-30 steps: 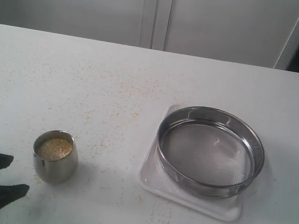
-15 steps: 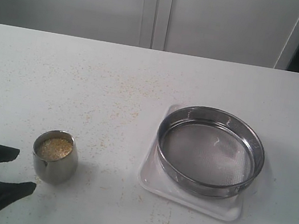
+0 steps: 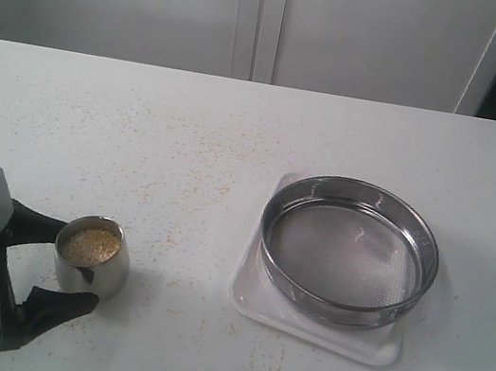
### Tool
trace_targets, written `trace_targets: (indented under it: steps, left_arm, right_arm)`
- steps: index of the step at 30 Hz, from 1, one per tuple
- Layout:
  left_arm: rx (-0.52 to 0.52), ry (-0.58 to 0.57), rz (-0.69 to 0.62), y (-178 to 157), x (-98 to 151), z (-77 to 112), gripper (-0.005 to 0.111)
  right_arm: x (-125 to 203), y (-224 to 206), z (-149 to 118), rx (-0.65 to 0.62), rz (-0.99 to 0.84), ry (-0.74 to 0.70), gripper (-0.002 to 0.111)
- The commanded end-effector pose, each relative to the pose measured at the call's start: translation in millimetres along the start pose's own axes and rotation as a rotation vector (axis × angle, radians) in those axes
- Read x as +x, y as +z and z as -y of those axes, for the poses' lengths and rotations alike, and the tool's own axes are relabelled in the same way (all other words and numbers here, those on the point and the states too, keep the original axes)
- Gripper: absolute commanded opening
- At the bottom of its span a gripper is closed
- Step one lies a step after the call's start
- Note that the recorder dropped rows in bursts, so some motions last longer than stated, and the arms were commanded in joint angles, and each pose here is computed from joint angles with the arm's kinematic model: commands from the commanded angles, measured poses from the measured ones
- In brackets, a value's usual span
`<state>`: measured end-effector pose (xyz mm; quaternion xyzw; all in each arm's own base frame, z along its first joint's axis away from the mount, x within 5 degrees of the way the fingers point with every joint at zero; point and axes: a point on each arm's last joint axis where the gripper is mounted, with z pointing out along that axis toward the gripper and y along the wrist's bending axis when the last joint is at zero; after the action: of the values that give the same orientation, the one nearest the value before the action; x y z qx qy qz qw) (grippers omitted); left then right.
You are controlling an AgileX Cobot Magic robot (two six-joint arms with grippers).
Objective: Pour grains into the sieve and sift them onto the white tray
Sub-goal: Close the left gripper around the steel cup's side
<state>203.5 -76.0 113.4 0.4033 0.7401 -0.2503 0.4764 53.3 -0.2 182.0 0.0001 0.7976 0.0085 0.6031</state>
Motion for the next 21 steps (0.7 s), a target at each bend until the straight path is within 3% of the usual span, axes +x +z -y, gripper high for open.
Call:
trace_targets:
  steps: [1, 7, 13, 21]
  left_arm:
    - [0.002, -0.023, -0.002, 8, 2, -7.2, 0.101]
    - [0.016, -0.040, -0.011, 19, 6, -14.7, 0.101]
    - [0.095, 0.010, 0.002, 42, -2, -6.5, 0.101]
    - [0.076, 0.025, 0.021, 47, -7, -12.8, 0.097]
  right_arm:
    - [0, 0, 0, 0.007, 0.016, 0.003, 0.000]
    - [0, 0, 0, 0.007, 0.016, 0.003, 0.000]
    - [0, 0, 0, 0.007, 0.016, 0.003, 0.000]
    - [0, 0, 0, 0.007, 0.016, 0.003, 0.000]
